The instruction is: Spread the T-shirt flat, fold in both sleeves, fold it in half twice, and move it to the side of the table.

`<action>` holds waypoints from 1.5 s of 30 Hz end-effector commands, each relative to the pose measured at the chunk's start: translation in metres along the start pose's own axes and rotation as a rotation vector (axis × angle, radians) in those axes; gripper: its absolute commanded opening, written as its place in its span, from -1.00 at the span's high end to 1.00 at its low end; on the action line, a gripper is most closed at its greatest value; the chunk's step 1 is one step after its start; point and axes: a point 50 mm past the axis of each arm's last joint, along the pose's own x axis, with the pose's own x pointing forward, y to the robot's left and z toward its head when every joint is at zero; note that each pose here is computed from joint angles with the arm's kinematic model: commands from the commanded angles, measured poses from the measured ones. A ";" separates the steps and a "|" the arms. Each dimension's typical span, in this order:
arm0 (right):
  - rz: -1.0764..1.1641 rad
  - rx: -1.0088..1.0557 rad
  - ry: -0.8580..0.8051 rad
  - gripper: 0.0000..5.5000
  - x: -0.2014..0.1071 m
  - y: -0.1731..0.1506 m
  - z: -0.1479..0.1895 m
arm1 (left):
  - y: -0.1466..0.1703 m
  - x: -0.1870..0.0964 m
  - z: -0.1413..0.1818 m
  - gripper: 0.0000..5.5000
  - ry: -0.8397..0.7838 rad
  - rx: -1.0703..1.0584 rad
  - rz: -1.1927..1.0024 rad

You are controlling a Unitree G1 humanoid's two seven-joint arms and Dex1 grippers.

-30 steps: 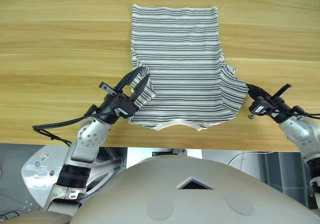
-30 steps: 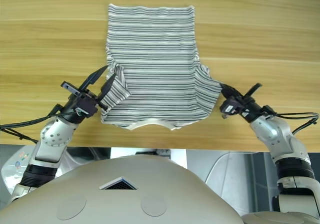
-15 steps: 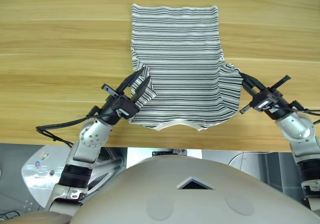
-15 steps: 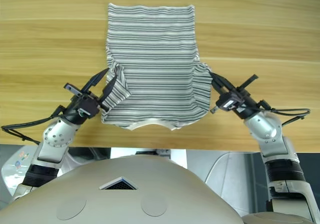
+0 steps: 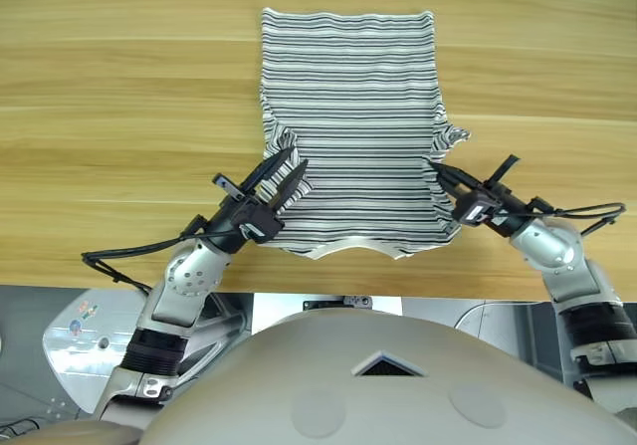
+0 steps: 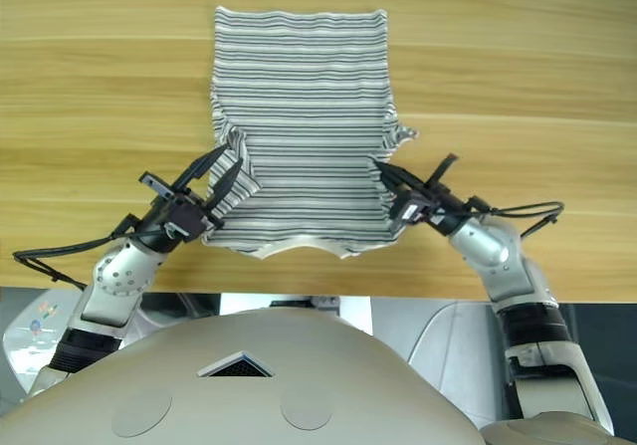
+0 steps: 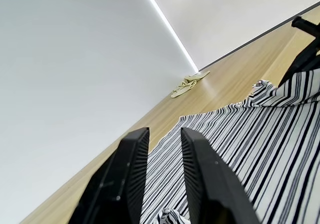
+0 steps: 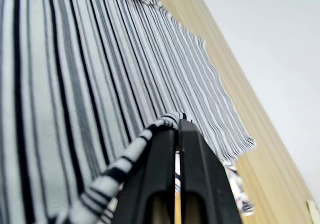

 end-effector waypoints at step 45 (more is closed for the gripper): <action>0.328 -0.198 0.162 0.61 -0.077 0.030 0.010 | 0.032 -0.096 -0.020 0.57 0.414 0.359 -0.751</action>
